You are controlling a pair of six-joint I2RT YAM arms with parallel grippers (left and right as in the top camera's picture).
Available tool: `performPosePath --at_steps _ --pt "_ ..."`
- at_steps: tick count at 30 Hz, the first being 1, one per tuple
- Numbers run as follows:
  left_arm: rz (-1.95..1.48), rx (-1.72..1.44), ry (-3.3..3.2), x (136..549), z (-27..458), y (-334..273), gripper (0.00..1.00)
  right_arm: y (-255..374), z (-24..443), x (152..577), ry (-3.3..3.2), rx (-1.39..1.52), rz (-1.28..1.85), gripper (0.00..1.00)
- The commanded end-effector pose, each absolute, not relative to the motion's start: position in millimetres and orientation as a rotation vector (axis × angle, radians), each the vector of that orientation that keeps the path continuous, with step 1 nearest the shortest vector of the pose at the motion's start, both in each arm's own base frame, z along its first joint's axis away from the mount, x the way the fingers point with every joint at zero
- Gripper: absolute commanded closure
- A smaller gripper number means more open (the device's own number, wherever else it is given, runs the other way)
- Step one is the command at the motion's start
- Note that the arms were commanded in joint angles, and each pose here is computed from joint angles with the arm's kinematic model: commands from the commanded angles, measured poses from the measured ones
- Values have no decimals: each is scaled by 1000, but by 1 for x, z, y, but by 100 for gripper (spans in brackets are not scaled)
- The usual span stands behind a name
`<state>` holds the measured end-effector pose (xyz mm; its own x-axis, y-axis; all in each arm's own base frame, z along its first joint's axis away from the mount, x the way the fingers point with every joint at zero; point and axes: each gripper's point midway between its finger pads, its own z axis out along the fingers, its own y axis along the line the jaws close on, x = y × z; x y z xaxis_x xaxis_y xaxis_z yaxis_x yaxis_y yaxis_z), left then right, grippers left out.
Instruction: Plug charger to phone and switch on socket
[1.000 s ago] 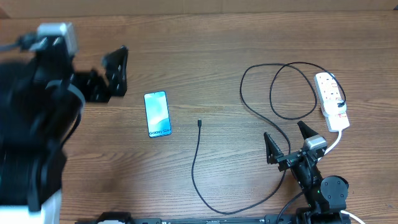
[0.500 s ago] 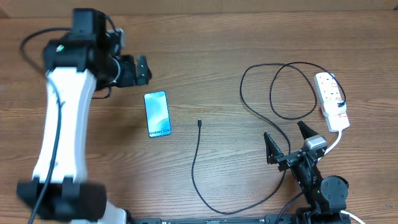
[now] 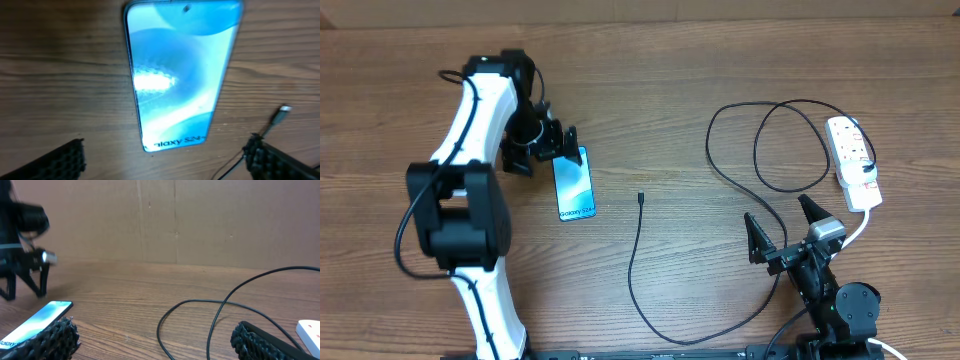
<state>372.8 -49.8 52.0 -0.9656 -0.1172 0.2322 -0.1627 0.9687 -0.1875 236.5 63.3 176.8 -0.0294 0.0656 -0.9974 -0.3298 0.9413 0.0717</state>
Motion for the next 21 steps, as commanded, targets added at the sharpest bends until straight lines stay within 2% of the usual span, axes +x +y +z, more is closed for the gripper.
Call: performPosePath --at_steps 1,4,9,13,15,21 --pt "331 212 -2834 371 36 -53 11 64 174 237 1571 -208 324 0" --pt "324 217 -2799 368 23 -53 15 64 174 237 1571 -208 324 0" --pt "318 221 -2794 369 15 -53 27 64 174 237 1571 -208 324 0" --pt "322 226 -2822 376 13 -53 42 64 174 237 1571 -208 324 0" --pt "322 246 -2830 378 13 -53 53 64 174 237 1571 -208 324 0" --pt "322 244 -2842 381 12 -55 70 64 174 237 1571 -208 324 0"
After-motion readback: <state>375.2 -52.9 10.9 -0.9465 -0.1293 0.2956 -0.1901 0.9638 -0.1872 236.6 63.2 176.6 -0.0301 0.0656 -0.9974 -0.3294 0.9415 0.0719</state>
